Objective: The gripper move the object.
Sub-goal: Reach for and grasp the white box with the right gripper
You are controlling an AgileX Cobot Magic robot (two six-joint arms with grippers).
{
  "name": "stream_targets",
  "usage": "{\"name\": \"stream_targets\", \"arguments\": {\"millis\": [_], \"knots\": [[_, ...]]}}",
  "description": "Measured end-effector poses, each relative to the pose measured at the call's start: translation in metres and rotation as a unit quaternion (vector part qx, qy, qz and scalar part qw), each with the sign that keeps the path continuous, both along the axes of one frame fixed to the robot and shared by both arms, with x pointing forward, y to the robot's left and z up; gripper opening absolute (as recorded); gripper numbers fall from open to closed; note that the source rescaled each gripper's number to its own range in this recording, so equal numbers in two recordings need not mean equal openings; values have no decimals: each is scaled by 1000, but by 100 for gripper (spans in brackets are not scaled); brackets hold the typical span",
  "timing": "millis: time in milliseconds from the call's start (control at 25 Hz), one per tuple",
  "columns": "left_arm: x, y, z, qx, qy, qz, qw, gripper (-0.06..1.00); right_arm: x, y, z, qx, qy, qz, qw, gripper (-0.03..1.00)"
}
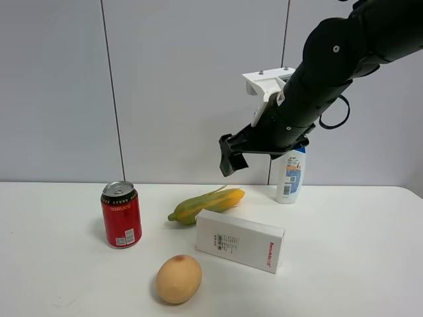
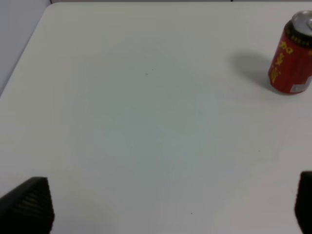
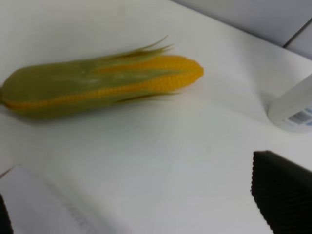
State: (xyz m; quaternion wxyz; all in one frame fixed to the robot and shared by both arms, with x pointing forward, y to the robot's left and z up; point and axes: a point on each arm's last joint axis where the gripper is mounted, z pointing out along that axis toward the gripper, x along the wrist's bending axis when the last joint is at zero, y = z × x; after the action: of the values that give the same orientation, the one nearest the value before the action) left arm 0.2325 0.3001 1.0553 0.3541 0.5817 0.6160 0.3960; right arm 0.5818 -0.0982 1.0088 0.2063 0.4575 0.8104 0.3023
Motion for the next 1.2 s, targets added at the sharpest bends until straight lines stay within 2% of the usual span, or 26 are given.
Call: {"name": "stream_targets", "arguments": {"millis": [480,680,840,1000,1200], "knots": [[0,0,0,0,0,0,1000,100,-23,20,-7,-35,50,29,998,100],[0,0,0,0,0,0,1000,100,-29,24,-9,-29,77,25,996,100],[0,0,0,0,0,0,1000,100,-33,21,-13,-48,104,21,993,100],[0,0,0,0,0,0,1000,100,-33,20,-30,-81,135,30,987,100],[0,0,0,0,0,0,1000,100,-30,22,-45,-106,140,57,983,100]]}}
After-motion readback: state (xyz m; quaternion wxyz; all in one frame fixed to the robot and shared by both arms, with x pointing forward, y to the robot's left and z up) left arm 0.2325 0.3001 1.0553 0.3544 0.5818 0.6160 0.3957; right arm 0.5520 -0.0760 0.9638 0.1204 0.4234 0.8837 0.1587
